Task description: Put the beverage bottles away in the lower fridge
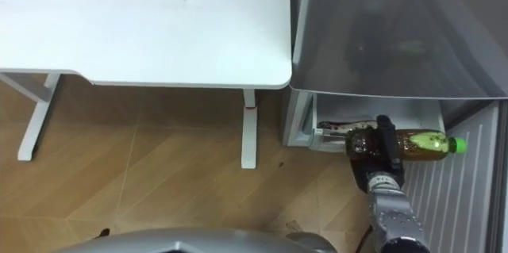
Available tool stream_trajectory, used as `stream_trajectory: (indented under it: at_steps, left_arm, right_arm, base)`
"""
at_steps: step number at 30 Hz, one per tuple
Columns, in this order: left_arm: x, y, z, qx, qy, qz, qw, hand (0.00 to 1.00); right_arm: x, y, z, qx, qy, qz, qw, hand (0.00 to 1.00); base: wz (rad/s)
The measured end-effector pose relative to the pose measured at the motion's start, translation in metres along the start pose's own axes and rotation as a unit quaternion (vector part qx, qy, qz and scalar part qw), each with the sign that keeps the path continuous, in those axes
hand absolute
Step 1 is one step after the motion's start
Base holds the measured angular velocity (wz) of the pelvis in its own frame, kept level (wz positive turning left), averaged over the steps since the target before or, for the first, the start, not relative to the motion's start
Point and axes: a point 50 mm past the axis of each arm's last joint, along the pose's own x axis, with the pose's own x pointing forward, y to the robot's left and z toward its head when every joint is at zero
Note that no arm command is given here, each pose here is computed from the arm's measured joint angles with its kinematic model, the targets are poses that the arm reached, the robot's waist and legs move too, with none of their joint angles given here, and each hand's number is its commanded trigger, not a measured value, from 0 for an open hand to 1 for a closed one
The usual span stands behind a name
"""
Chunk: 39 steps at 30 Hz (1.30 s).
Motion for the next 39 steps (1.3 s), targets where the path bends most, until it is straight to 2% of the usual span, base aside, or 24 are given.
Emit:
stream_trajectory:
  at_steps: [3,10,16,23,27,31,39]
  left_arm:
    - [0.003,0.002,0.012,0.001,-0.010,-0.002,1.000,0.00]
    - [0.012,0.002,0.066,0.014,-0.067,-0.016,0.998,0.00]
    - [0.013,0.000,0.100,0.013,-0.106,-0.025,0.994,0.00]
    - [0.015,-0.002,0.118,0.024,-0.117,-0.032,0.992,0.00]
    - [0.016,0.002,0.126,0.024,-0.122,-0.027,0.992,0.00]
    - [0.017,0.006,0.131,0.025,-0.123,-0.023,0.992,0.00]
    - [0.017,0.013,0.139,0.057,-0.130,-0.010,0.990,0.00]
  right_arm:
    - [0.008,0.013,0.000,0.014,-0.002,0.003,1.000,1.00]
    - [0.033,0.063,-0.009,0.010,0.006,0.008,1.000,1.00]
    - [0.040,0.082,0.003,0.036,-0.008,0.004,0.999,1.00]
    - [0.044,0.114,0.019,0.055,-0.027,0.022,0.998,1.00]
    - [0.043,0.142,0.033,0.055,-0.041,0.048,0.996,1.00]
    - [0.041,0.151,0.048,0.051,-0.058,0.045,0.996,1.00]
    - [0.038,0.182,0.055,0.032,-0.062,0.046,0.997,1.00]
  base:
    - [0.07]
    - [0.00]
    - [-0.01]
    - [0.00]
    - [0.05]
    - [0.03]
    - [0.03]
